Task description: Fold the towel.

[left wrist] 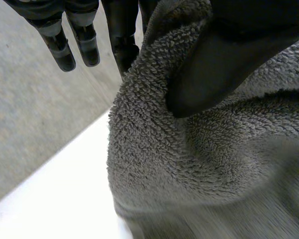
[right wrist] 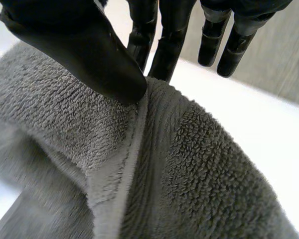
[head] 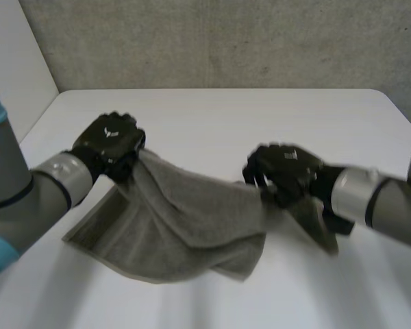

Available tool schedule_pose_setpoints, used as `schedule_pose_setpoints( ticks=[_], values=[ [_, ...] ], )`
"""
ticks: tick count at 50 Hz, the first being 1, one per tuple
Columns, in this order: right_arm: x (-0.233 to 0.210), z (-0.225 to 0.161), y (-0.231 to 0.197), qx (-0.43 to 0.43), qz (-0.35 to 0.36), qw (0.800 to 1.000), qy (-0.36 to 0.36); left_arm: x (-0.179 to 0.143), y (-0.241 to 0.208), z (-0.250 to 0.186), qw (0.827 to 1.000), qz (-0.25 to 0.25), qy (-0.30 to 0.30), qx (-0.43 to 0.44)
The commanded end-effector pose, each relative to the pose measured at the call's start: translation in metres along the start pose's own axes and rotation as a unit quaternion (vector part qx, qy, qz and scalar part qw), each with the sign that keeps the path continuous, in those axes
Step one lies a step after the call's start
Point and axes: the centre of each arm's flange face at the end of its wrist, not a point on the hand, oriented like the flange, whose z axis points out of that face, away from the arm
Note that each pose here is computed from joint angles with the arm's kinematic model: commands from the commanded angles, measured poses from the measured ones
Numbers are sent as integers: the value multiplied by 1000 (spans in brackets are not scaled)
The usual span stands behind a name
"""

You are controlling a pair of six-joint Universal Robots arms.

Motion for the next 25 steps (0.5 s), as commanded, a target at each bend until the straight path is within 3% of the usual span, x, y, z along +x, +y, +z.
schedule_pose_setpoints(
  ticks=[1,13,17,25],
  values=[
    [-9,12,-20,2,0,1000,-14,-5,-26,20,999,10,-10,32],
    [-24,29,52,-51,4,998,-31,30,23,9,998,-23,41,-49],
    [-18,31,62,-58,-4,998,-21,40,47,8,995,-30,55,-82],
    [-12,24,67,-53,-22,998,16,43,52,-1,993,-33,57,-93]
  ],
)
